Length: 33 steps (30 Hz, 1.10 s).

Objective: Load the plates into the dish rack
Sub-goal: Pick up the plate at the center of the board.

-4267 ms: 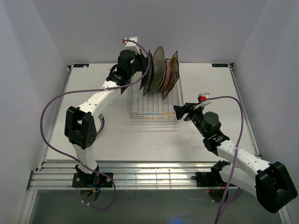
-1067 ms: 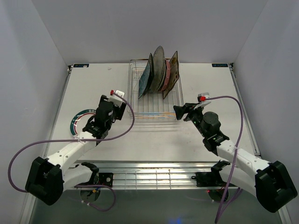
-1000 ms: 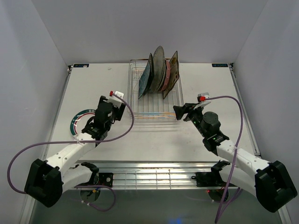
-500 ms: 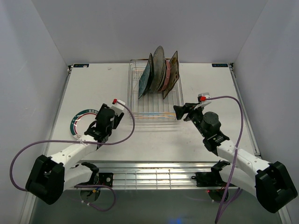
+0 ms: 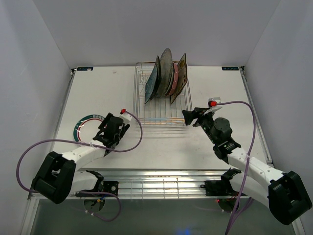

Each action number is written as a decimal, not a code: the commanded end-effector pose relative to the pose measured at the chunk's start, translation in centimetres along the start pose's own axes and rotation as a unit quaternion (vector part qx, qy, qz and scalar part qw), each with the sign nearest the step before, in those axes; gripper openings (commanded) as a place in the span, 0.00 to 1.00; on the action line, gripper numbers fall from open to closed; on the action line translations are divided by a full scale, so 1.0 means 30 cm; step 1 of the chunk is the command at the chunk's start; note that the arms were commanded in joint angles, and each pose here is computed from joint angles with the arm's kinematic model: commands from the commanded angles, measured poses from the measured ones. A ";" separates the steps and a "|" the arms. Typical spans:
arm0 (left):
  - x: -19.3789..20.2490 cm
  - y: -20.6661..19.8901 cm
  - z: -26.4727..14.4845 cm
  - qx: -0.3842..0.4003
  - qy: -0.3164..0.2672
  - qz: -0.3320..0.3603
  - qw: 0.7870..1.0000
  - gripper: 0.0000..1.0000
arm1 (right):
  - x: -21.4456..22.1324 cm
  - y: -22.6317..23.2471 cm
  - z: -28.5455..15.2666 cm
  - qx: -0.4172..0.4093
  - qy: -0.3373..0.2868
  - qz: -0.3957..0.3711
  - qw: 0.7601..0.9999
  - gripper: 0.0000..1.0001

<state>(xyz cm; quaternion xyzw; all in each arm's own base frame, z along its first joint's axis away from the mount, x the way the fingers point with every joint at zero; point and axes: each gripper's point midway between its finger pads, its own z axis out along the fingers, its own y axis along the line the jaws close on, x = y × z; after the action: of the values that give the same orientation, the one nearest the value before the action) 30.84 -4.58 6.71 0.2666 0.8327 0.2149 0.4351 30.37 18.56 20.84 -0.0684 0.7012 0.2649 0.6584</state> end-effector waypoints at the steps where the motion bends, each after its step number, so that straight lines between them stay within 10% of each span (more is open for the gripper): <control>1: 0.002 0.058 0.002 -0.050 -0.001 0.003 0.999 0.84 | -0.072 0.005 0.001 0.001 -0.036 0.001 0.999 0.76; 33: 0.084 0.080 0.047 -0.103 0.041 0.058 0.992 0.81 | -0.071 -0.002 0.004 0.007 -0.035 -0.001 0.999 0.77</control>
<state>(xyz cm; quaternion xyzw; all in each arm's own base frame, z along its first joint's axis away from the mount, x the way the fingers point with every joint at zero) 31.33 -1.62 5.41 0.2720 0.8113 0.3190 0.4075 30.40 18.25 21.20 -0.0623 0.6981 0.2612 0.6637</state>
